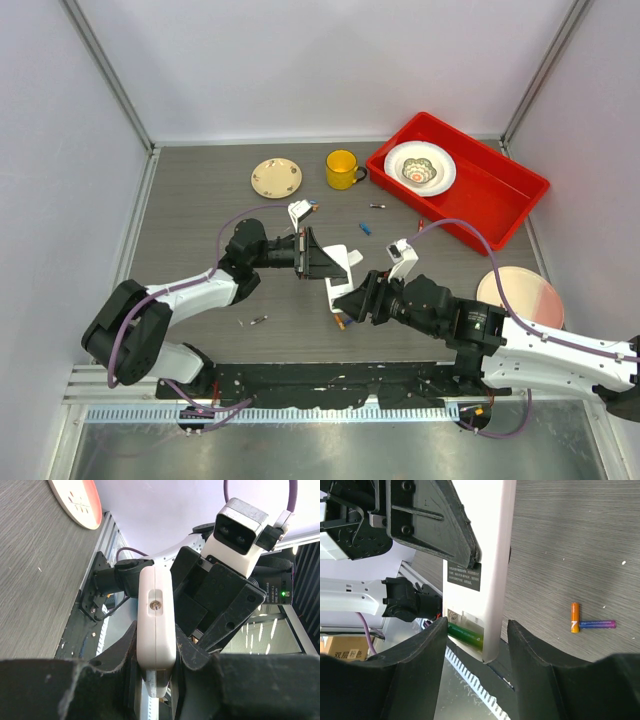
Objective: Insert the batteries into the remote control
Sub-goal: Load the battery into the remote control.
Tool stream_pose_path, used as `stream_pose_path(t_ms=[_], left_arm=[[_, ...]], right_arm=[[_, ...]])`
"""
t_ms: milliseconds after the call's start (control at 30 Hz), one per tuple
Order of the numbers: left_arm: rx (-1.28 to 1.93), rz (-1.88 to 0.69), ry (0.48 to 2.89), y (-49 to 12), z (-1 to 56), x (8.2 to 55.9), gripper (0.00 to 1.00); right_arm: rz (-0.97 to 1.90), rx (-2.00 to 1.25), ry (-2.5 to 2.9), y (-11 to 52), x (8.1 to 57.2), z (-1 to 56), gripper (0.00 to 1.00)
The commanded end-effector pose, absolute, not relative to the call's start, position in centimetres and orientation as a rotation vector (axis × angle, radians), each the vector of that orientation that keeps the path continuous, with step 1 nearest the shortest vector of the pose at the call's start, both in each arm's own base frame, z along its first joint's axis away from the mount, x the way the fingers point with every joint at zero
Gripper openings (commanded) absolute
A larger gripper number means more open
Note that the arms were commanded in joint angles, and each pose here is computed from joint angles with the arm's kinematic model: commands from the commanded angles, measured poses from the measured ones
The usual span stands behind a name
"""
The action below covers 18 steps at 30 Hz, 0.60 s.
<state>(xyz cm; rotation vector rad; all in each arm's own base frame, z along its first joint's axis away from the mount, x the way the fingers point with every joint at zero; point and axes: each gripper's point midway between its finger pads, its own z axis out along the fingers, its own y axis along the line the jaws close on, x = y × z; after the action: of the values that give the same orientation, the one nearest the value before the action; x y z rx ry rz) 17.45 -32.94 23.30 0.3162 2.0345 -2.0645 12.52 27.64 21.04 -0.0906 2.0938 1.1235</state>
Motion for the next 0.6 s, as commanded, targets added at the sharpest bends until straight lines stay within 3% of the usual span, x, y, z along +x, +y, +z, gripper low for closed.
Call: stream_pose_path(t_ms=[0,100,300,567], left_arm=[[0.371,-2.08,1.928,-32.9,25.4,17.5,0.0],[0.371,-2.08,1.928,-32.9,25.4,17.5,0.0],[0.363,-2.079,1.938,-33.0,25.0,17.6,0.0],[0.364,-2.081,1.93,-33.0,25.2,17.7,0.0]], right_arm=[[1.147,-0.086,2.082,28.0,12.6,21.3,0.54],[1.153,-0.093,2.083,28.1,12.5,21.2,0.55],[1.176,-0.052,2.043,27.6,12.8,22.3,0.68],[1.213,-0.074,2.03,27.9,12.5,22.5,0.62]])
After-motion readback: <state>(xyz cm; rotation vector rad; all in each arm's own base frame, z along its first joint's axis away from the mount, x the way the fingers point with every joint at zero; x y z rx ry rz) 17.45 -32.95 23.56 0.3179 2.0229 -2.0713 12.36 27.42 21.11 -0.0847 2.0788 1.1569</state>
